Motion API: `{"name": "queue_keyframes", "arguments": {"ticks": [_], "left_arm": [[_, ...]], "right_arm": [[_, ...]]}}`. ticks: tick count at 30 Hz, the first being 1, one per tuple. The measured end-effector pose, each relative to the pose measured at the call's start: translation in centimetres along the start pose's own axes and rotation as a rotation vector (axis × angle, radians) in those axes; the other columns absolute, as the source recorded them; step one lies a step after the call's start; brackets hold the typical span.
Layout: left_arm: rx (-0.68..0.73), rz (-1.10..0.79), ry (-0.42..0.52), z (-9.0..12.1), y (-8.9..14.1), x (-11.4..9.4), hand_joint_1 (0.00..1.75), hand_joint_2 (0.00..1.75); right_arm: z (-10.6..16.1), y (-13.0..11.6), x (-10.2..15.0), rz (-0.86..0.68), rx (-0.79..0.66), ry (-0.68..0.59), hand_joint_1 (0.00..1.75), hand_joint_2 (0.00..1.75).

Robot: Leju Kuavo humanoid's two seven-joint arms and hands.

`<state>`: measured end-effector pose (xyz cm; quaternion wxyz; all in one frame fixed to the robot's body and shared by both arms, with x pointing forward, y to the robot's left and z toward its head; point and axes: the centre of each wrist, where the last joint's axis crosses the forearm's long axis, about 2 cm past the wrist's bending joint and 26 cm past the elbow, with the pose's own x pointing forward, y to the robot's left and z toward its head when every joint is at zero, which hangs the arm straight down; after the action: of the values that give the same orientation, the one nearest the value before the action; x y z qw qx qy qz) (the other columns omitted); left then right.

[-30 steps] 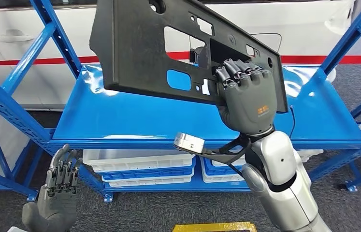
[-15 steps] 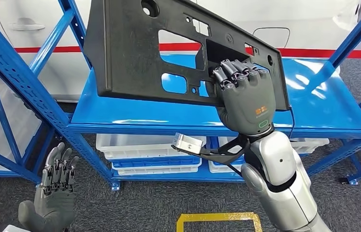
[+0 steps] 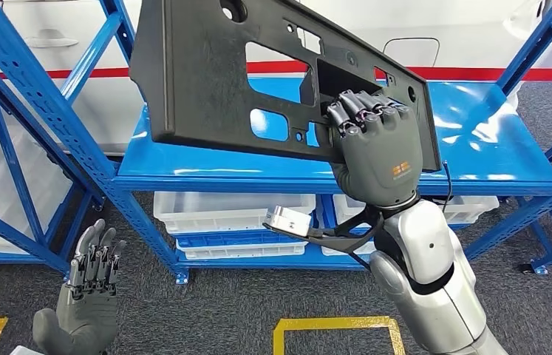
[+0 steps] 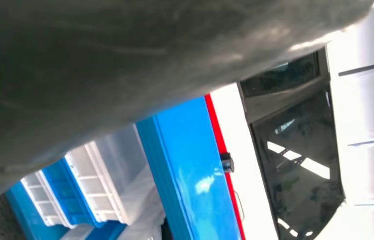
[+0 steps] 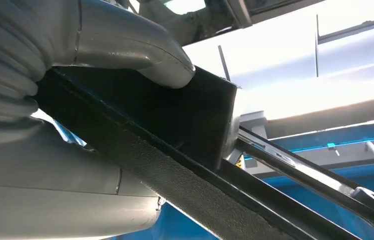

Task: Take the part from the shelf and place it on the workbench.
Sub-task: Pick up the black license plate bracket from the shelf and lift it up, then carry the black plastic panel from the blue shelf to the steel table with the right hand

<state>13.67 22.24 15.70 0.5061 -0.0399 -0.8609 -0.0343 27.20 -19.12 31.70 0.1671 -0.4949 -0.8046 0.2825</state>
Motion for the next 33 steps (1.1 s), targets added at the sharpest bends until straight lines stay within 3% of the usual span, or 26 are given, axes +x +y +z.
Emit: {"name": "queue_keyframes", "arguments": {"ticks": [33], "left_arm": [[0.002, -0.017, 0.033, 0.5, 0.6, 0.2, 0.0, 0.0]], "right_arm": [[1.5, 0.1, 0.1, -0.177, 0.096, 0.023, 1.75, 1.75]]}}
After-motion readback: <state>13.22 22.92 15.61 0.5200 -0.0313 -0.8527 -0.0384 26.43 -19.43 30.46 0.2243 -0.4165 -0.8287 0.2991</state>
